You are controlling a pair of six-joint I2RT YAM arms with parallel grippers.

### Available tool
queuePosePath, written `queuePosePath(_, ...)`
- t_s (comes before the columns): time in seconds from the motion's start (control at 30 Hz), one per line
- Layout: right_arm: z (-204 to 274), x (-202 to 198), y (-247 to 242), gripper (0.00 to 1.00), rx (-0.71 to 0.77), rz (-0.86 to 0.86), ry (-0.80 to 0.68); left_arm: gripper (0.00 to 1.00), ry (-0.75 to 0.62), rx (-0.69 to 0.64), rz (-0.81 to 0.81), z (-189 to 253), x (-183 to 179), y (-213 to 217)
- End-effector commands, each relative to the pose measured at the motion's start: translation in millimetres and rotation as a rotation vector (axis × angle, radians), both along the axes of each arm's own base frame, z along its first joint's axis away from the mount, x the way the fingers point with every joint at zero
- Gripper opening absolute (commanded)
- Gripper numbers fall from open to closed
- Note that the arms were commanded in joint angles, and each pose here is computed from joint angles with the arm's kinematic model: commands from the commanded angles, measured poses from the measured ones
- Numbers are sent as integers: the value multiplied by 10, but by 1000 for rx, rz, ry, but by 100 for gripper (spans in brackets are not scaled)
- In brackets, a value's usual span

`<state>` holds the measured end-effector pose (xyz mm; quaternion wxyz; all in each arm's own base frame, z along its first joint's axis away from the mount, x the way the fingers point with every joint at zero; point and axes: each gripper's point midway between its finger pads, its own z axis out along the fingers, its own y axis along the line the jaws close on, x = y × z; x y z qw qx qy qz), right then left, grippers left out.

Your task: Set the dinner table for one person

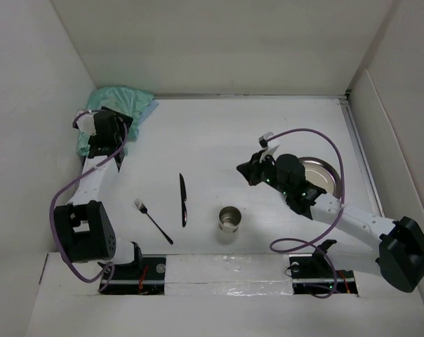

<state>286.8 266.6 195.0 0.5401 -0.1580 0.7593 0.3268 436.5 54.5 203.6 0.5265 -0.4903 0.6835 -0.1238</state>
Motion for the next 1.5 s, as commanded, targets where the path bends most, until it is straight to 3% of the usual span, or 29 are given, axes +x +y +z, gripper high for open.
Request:
queuePosePath(0.0,316,90,58,0,49,2,-77,79,-37,-1,73,152,-82,195)
queuePosePath(0.1,305,77,72,4,36,15,-64,77,-50,-59,120,61,-154,412)
queuePosePath(0.13,295,86,65,16,36,10,-68,77,-32,-98,121,-48,-157,520)
queuePosePath(0.17,294,86,83,20,38,17,-69,77,-17,-103,125,-95,-118,534)
queuePosePath(0.33,238,96,116,30,14,33,-52,77,49,-109,144,-328,11,598)
queuePosePath(0.53,150,50,210,33,6,92,-30,77,114,-174,177,-574,326,665)
queuePosePath(0.7,98,42,277,33,-4,129,-18,75,59,-238,184,-577,499,647)
queuePosePath(0.83,41,71,297,33,-21,131,-6,58,37,-260,138,-609,603,580)
queuePosePath(1.1,-44,121,301,33,-41,114,15,45,10,-266,116,-675,683,525)
queuePosePath(1.2,-23,122,291,33,-42,110,15,35,15,-256,96,-683,773,451)
queuePosePath(1.3,-12,123,291,33,-30,107,4,5,-11,-254,38,-612,921,349)
queuePosePath(1.33,-7,121,300,33,-26,111,4,0,-19,-264,22,-603,960,324)
queuePosePath(1.47,1,137,323,33,-18,113,3,0,-147,-287,-177,-131,1163,-345)
